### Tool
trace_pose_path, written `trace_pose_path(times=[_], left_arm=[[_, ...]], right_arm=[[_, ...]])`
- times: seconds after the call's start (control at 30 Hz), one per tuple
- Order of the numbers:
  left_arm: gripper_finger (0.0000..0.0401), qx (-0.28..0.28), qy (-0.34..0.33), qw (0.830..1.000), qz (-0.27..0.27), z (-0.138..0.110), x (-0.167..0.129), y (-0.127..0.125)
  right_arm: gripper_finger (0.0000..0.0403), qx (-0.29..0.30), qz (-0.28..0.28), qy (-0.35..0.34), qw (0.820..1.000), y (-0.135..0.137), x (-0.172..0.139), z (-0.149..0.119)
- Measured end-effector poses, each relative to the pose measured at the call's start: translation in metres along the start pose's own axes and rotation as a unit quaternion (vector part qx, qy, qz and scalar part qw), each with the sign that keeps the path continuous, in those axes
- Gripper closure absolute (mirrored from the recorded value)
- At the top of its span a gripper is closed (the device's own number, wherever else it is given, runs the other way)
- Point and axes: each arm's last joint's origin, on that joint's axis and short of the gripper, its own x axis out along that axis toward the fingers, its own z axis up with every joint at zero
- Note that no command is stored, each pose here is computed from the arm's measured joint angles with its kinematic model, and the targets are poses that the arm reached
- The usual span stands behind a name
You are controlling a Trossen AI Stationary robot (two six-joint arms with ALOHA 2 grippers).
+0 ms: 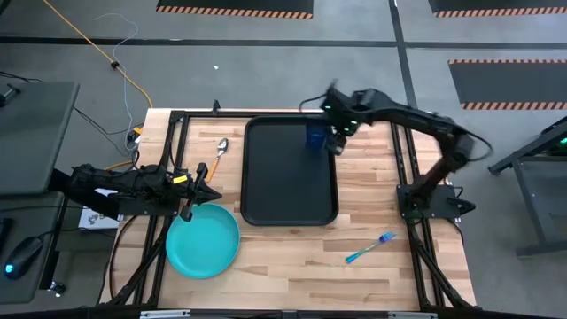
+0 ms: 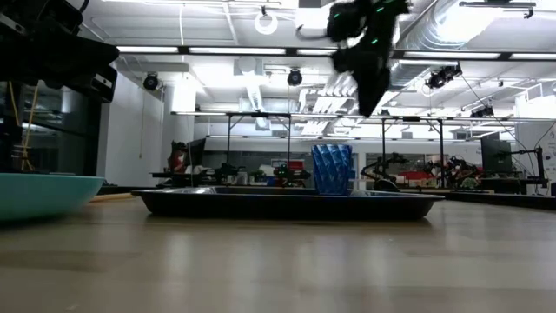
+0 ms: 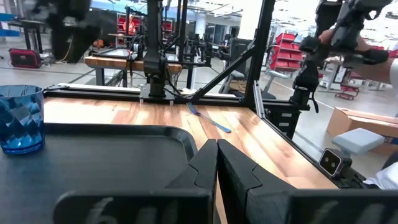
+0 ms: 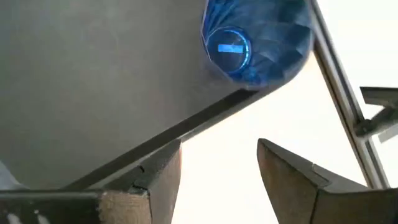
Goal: Pick and place plate/cup/fork/spoon on tray
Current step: Put the yellow spoon on the bottom of the black tray
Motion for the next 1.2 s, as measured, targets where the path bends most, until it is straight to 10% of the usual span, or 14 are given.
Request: trace_pose_path(times=[0.57,0.83,1.2], left_arm=[[0.0398,0.000,0.000,1.000,0.000,0.000,0.000,0.000],[0.0398,-0.014,0.000,1.000,0.000,0.000,0.000,0.000],[0.0398,-0.013,-0.002,1.000,0.000,0.000,0.000,0.000]], right_arm=[[0.0203,0.107,0.074,-0.369,0.920,0.004,-0.020,-0.136],[0.0203,0.098,0.102,-0.450,0.882,0.007,-0.009,-0.153],[0.0203,0.084,0.105,-0.459,0.878,0.007,-0.010,-0.152]])
